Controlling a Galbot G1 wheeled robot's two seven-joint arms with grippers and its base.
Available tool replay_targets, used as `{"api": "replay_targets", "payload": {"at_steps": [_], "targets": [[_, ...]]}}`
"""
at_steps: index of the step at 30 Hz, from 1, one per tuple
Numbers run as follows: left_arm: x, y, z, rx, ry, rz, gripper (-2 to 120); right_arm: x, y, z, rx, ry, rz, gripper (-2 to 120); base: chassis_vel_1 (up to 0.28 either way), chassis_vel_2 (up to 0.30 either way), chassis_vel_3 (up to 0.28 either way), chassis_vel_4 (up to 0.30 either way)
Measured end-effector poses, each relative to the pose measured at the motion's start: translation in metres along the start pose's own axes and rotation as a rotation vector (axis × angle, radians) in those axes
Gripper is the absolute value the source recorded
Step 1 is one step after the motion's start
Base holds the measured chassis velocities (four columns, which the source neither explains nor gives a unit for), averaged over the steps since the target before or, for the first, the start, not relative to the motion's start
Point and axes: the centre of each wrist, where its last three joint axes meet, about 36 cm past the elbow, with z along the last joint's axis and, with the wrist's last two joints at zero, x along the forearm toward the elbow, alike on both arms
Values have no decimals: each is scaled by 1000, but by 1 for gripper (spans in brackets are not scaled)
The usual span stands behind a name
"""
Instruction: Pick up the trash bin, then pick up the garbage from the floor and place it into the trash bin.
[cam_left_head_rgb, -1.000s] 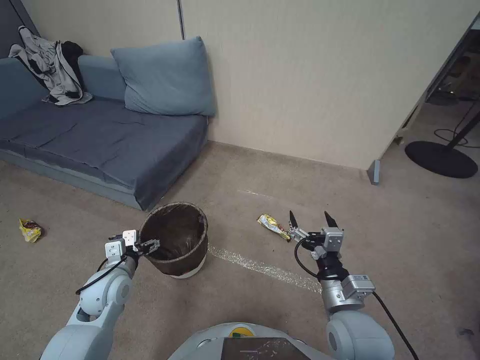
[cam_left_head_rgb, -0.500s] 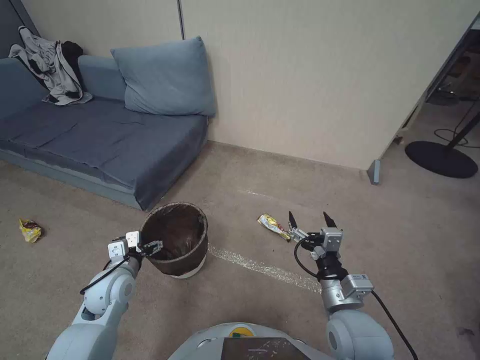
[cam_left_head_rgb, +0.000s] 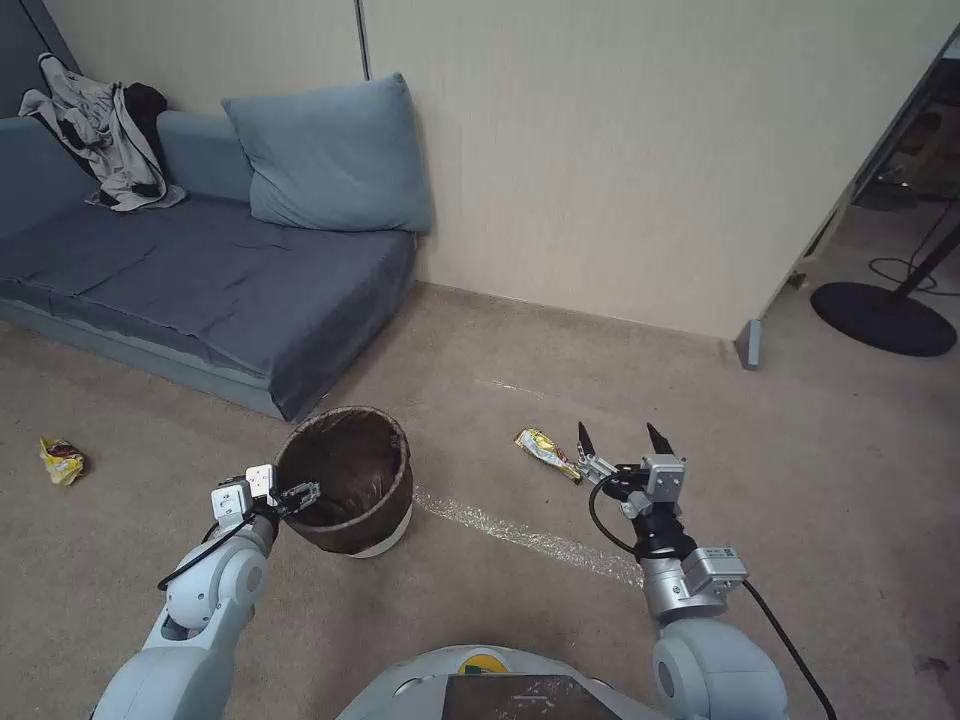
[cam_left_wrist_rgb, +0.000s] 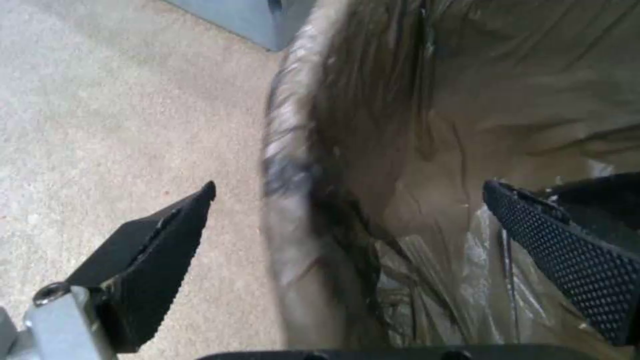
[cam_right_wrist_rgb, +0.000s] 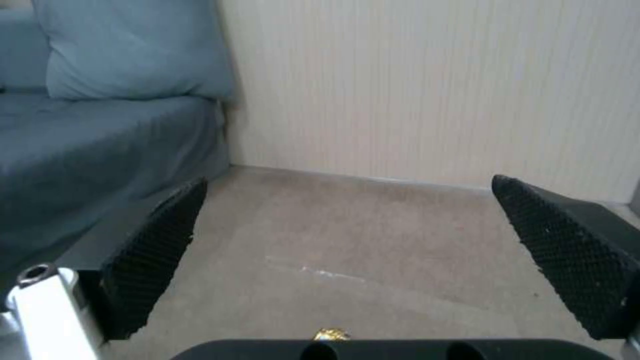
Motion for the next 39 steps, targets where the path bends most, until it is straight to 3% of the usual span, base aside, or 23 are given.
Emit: {"api": "replay_targets", "payload": {"at_steps": [4,12,22,24,28,34,39], "targets": [[-2,0,2,4,11,4,91,0,1,0,-3,0,2,100,0,0,0,0],[-3,1,2,8,7,7,56,0,1,1,-6,2,5,100,0,0,0,0],[-3,-1,0,5,-4,7,27,-2,2,4,-6,7,6,100,0,0,0,0],[-2,-2,0,8,-17,-2,14,-3,2,5,-5,8,5,100,0,0,0,0],[1,-4,0,11,-34,-12,7,-5,1,8,-2,11,2,100,0,0,0,0],[10,-7,0,3,-80,-31,7,-7,1,10,1,13,0,100,0,0,0,0],[33,-15,-3,13,-143,-8,3,-9,-1,9,1,10,-2,100,0,0,0,0]]}}
